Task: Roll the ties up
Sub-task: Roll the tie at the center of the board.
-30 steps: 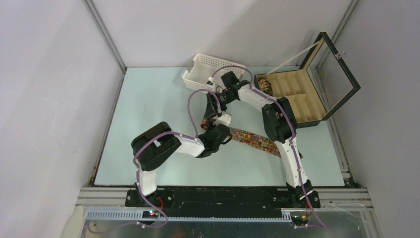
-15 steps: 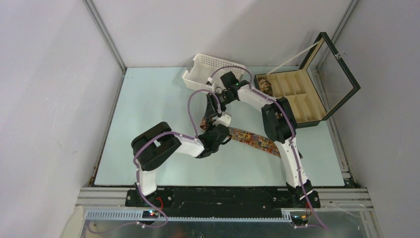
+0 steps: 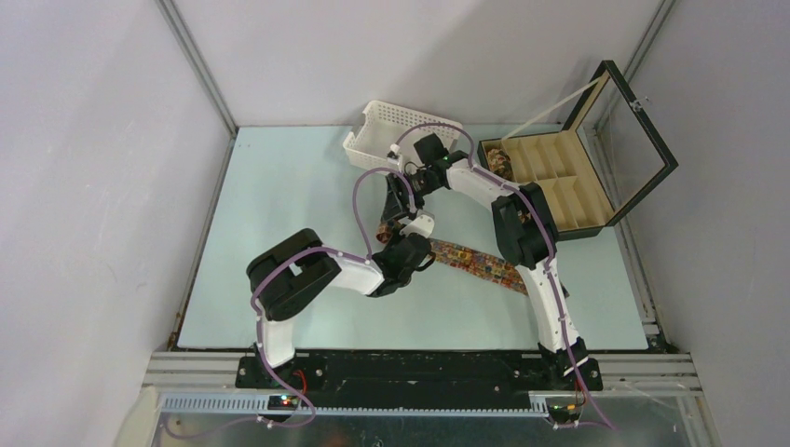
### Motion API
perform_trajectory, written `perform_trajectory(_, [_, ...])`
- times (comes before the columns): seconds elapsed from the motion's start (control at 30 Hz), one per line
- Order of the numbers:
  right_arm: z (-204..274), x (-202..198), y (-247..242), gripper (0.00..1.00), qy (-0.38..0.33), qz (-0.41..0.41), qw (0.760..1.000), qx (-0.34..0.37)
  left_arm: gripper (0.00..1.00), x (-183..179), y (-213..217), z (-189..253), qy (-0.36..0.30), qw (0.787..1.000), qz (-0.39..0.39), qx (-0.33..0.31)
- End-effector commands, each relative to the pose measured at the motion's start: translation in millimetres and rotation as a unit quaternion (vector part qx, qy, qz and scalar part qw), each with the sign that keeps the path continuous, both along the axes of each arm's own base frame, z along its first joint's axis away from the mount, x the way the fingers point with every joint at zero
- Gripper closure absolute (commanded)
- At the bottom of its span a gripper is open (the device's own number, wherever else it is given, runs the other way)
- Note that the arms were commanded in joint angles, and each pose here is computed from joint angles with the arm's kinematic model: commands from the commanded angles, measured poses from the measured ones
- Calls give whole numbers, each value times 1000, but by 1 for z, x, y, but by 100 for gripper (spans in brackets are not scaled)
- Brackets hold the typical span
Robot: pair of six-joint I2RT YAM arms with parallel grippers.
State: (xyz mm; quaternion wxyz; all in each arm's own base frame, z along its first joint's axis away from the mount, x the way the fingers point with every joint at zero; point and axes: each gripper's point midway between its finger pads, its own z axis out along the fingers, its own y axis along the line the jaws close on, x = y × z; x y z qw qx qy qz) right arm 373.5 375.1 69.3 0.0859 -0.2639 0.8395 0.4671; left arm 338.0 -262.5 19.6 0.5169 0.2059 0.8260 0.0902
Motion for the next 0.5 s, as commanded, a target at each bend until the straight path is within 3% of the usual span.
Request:
perform_trajectory(0.0, [33,-1,8,42,-31,14,999,27,100,0,12,3,3,1000,7,10])
perform_trajectory(0.47, [21,-9,7,55,-25,26,999,10,100,0,11,2,5,1000,4,10])
